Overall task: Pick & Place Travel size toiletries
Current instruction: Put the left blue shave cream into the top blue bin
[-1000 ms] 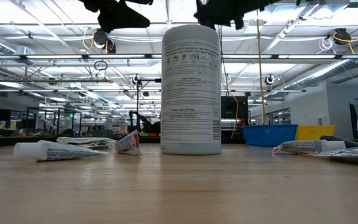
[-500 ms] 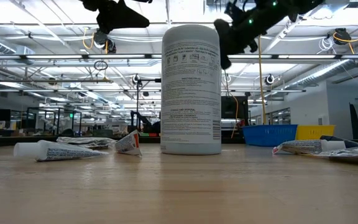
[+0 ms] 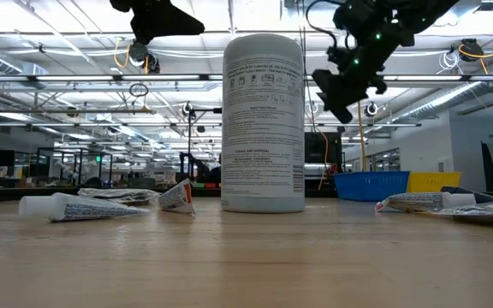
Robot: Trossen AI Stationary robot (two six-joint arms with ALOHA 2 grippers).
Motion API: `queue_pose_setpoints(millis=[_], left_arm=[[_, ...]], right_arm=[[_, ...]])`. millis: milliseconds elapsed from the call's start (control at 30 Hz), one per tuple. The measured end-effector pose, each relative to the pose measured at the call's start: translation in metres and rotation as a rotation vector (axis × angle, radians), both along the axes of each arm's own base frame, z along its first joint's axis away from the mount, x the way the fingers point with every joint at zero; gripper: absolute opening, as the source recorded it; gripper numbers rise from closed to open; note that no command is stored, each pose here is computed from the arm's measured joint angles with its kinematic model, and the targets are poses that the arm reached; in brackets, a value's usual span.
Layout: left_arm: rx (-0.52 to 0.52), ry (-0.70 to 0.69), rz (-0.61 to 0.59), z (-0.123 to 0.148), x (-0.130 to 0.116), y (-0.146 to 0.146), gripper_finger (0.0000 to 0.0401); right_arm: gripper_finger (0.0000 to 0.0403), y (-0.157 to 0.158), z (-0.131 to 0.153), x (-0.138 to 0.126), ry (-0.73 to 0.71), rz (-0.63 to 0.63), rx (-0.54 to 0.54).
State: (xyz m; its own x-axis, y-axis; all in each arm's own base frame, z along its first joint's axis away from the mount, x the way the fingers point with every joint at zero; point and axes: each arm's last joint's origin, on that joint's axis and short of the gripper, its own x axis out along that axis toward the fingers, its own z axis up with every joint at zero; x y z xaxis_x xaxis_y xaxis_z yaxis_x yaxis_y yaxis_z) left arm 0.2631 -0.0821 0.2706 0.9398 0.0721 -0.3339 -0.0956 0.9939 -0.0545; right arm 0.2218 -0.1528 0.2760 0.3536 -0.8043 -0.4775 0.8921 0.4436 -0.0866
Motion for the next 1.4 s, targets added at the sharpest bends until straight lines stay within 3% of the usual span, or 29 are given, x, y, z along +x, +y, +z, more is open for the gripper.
queue_pose_setpoints(millis=[467,1400], left_arm=[[-0.020,-0.001,0.007,0.000,0.000,0.000,0.0310],[-0.025,-0.001,0.009,0.000,0.000,0.000,0.0310]], right_arm=[[0.0132,-0.016,-0.044,-0.028,0.019,-0.146,0.086],[0.0134,-0.010,-0.069,-0.035,0.047,-0.113,0.142]])
